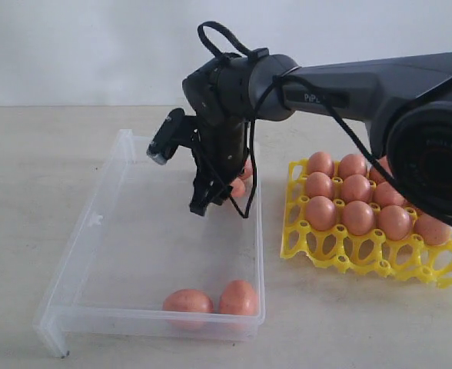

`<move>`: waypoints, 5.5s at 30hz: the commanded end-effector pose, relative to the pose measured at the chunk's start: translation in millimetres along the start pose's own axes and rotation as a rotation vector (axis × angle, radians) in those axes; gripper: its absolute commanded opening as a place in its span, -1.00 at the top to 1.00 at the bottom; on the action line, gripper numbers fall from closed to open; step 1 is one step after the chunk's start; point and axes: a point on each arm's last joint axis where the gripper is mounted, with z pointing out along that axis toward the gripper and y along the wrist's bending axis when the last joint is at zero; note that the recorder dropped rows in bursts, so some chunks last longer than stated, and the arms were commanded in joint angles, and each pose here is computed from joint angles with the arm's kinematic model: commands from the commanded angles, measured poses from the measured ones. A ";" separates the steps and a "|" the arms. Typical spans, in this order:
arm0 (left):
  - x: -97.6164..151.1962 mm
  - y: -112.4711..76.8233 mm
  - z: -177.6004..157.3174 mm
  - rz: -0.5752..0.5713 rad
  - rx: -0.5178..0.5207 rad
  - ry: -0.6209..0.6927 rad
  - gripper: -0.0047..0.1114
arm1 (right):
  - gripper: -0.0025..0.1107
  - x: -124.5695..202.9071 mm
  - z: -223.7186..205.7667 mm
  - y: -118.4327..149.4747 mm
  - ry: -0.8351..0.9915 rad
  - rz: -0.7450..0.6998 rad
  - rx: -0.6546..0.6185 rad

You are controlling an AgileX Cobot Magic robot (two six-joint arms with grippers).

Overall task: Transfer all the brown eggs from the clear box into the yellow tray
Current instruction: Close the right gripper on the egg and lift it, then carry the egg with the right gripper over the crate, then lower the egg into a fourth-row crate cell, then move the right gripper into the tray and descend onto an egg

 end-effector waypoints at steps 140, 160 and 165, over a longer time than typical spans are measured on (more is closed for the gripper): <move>-1.2 -0.3 -0.1 -0.002 0.004 -0.008 0.99 | -0.06 230.3 -81.8 40.8 -1.150 0.713 -0.223; -1.2 -0.3 -0.1 -0.002 0.004 -0.008 0.99 | 0.96 70.8 -191.3 12.8 -0.385 0.378 0.365; -1.2 -0.3 -0.1 -0.002 0.004 -0.008 0.99 | 0.96 40.5 -184.6 27.4 -0.121 0.122 -0.148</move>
